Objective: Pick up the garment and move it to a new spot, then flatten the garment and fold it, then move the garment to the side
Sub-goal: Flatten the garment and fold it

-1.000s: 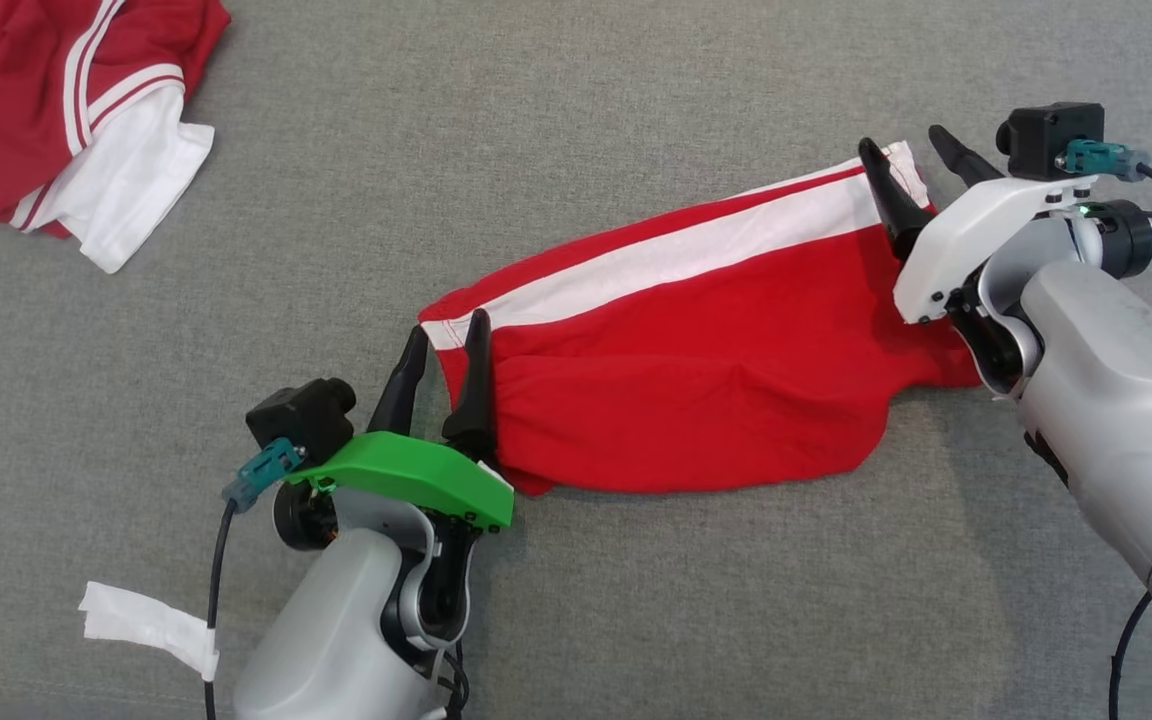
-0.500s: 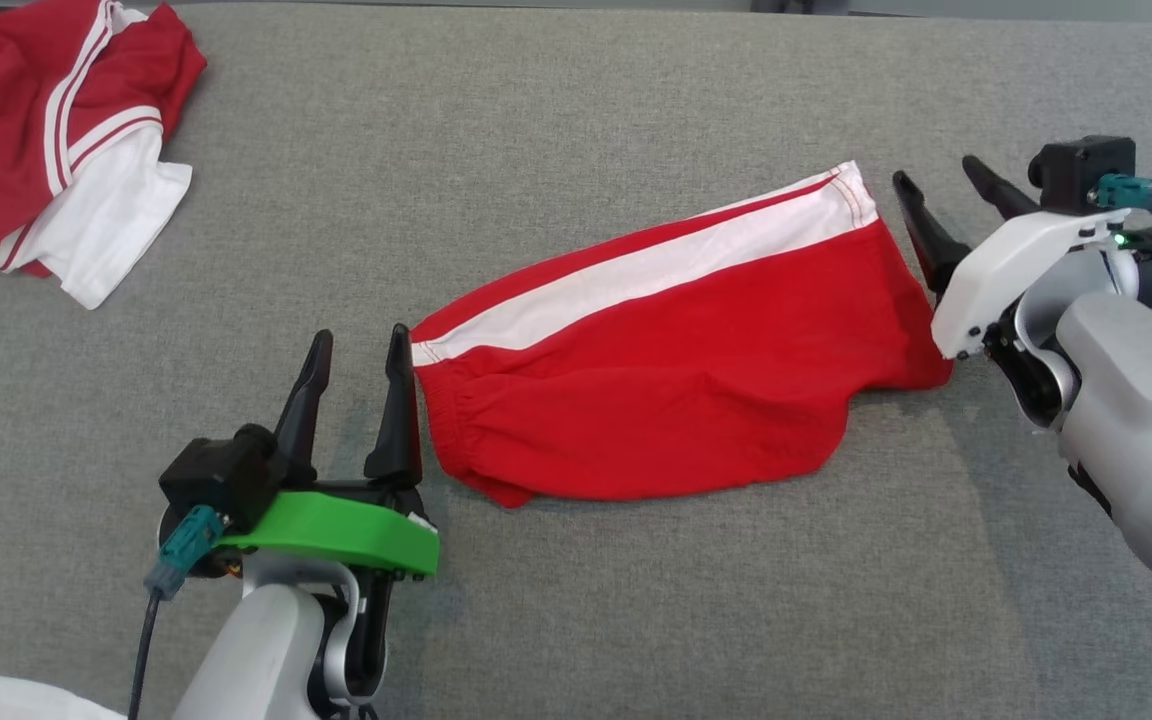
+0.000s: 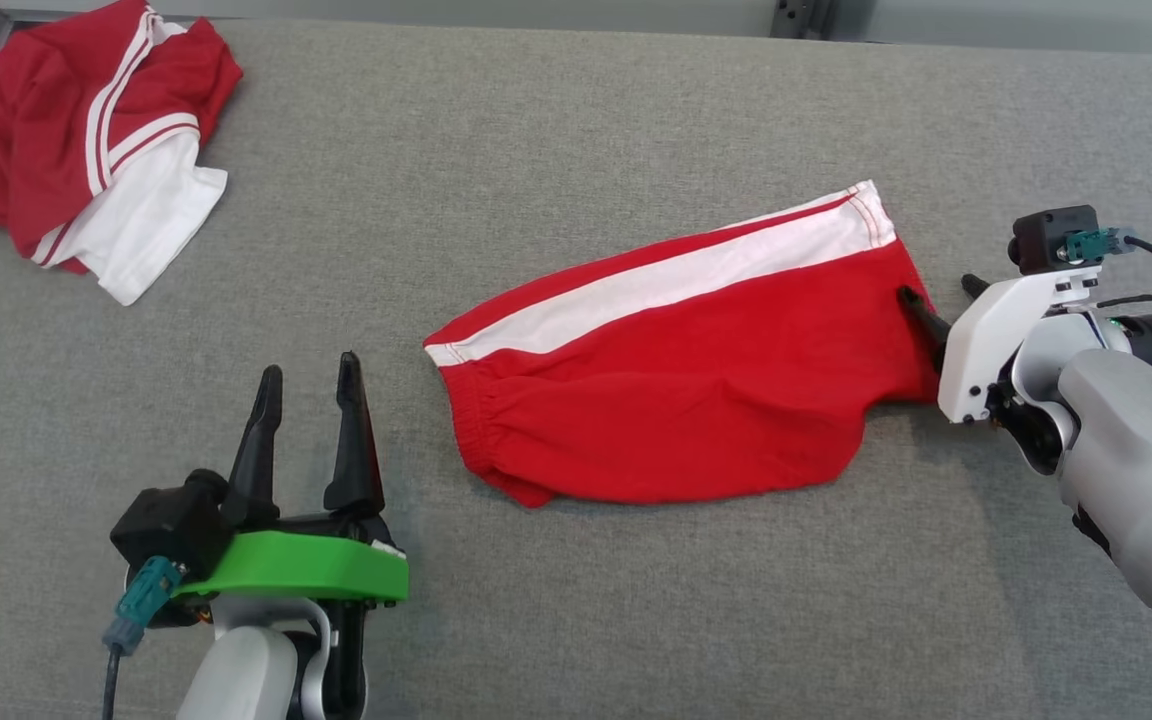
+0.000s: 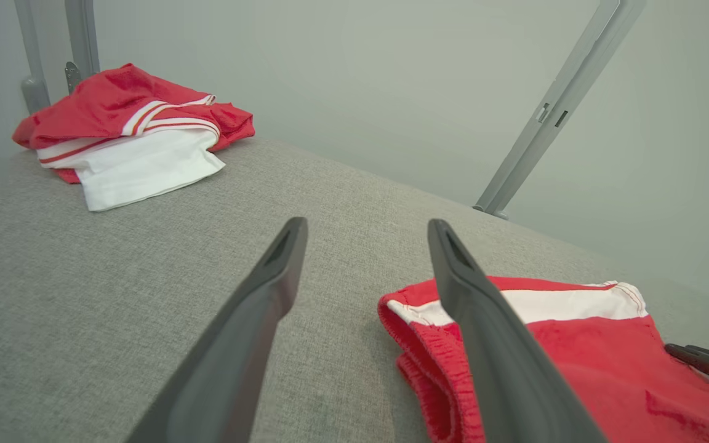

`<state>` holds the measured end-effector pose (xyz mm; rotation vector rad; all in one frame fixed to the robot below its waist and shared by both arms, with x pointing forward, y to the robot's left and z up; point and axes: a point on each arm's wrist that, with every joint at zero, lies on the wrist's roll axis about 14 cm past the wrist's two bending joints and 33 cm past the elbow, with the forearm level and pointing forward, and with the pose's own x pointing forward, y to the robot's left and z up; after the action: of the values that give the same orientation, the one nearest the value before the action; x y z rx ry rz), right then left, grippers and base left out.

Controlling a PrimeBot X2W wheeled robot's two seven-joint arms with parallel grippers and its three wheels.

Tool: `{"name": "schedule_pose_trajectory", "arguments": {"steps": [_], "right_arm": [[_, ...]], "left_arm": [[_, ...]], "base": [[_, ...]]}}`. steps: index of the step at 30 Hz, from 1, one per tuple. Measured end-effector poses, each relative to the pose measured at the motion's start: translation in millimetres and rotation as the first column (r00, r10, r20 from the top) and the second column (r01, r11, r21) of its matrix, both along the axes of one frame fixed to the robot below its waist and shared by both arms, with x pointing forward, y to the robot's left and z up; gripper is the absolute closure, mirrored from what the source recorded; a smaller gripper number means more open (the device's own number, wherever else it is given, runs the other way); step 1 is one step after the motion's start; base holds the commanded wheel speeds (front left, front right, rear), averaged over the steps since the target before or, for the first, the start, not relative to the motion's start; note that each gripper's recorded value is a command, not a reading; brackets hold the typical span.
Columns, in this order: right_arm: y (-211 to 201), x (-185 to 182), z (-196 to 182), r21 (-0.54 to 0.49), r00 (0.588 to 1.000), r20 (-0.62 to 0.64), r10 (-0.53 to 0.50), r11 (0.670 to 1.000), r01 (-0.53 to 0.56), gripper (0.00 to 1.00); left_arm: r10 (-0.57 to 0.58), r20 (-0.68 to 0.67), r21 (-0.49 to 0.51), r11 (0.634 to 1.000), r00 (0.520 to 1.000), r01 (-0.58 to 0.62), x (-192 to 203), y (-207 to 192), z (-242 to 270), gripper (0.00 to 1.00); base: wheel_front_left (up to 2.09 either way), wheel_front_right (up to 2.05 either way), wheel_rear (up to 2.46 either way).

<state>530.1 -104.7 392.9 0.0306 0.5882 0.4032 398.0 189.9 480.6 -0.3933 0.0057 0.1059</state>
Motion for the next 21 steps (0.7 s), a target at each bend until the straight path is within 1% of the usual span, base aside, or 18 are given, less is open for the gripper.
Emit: {"name": "schedule_pose_trajectory", "arguments": {"steps": [5,6,7,8,9,10,14,21], "right_arm": [[10,1,-10,-0.01,0.998,-0.06,0.015,1.0,-0.015,0.0],[12,1,-12,-0.013,0.997,-0.072,0.018,1.0,-0.019,0.07],[13,1,-13,-0.015,0.996,-0.082,0.021,1.0,-0.022,0.39],[15,2,-13,-0.014,0.996,-0.088,0.024,1.0,-0.026,0.55],[17,2,-12,-0.016,0.995,-0.091,0.029,0.999,-0.031,0.8],[19,2,-11,-0.014,0.995,-0.092,0.033,0.999,-0.034,1.0],[26,-2,-8,-0.007,0.994,-0.096,0.055,0.998,-0.056,1.0],[16,-6,4,0.0,0.997,-0.069,0.042,0.999,-0.042,1.0]], "left_arm": [[0.042,0.0,0.003,0.999,0.999,-0.042,-5,13,0,0.0],[0.05,0.001,0.004,0.999,0.999,-0.05,-6,15,0,0.0],[0.054,0.002,0.006,0.999,0.999,-0.054,-7,17,1,0.0],[0.058,0.003,0.005,0.998,0.998,-0.058,-7,18,1,0.0],[0.061,0.005,0.004,0.998,0.998,-0.061,-8,19,1,0.0],[0.065,0.006,0.005,0.998,0.998,-0.065,-8,20,2,0.0],[0.071,0.01,0.011,0.997,0.997,-0.071,-10,22,3,0.0],[0.034,0.027,0.005,0.999,0.999,-0.034,-5,10,6,0.0]], "base": [[0.0,0.0,0.0],[0.0,0.0,0.0],[0.0,0.0,0.0],[0.0,0.0,0.0],[0.0,0.0,0.0],[0.0,0.0,0.0],[0.0,0.0,0.0],[0.0,0.0,0.0]]}}
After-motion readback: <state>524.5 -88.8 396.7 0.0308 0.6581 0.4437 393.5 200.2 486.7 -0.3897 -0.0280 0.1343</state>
